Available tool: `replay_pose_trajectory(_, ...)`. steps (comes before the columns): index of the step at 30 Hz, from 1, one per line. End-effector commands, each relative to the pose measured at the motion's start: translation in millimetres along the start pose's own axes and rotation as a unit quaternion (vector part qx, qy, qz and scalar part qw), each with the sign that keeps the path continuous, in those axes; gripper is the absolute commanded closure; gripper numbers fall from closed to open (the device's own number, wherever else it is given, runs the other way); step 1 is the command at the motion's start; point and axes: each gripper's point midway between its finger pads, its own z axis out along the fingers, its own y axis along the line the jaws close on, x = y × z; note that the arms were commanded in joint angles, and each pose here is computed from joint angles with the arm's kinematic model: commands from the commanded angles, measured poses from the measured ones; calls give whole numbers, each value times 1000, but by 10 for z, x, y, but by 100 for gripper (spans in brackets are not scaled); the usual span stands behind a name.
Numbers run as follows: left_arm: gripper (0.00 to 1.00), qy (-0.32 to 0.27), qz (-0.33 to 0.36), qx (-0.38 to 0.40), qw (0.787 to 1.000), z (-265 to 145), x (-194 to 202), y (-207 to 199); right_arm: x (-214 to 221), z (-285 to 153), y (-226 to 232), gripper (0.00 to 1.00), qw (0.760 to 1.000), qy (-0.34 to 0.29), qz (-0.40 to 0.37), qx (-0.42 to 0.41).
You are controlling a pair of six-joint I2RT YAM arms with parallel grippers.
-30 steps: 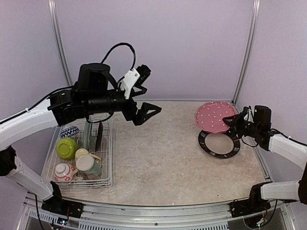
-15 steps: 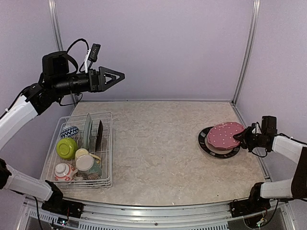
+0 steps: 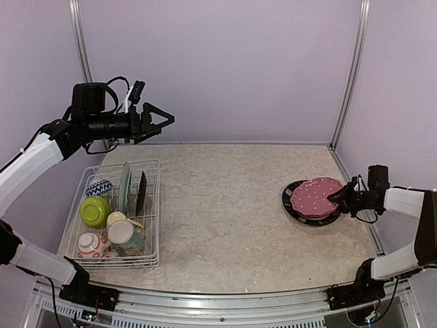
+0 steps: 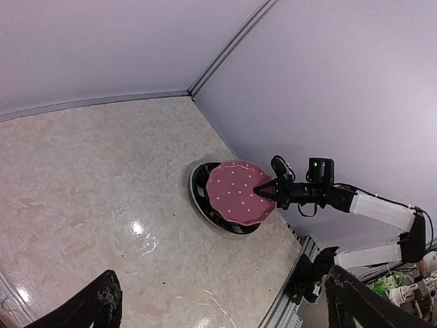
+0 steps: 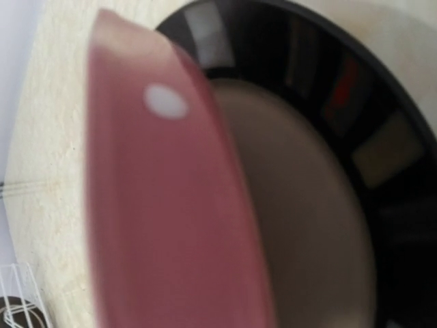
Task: Unload the mixed dishes from the dish rack
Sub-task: Place the plate with another plate.
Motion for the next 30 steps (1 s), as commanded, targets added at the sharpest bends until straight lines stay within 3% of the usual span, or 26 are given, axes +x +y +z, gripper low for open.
replay_pose_trajectory(1,1,11,-18,-6,1000,-1,13,49,-233,-88,188,78,997,-21,-71,3)
replay_pose_trajectory(4,1,10,-21,-19,1000,-10,-4,108,-262,-137,141,67,995,-23,-93,34)
replay_pose_trajectory(13,1,26,-19,-61,998,-26,-64,286,-244,-246,-8,47,988,-23,-122,92)
replay_pose_trajectory(21,1,18,-31,-120,992,-177,-2,483,-243,-355,-203,13,975,-26,-157,154)
replay_pose_trajectory(30,1,25,-40,-132,990,-366,184,583,-120,-239,-257,14,981,-16,-132,139)
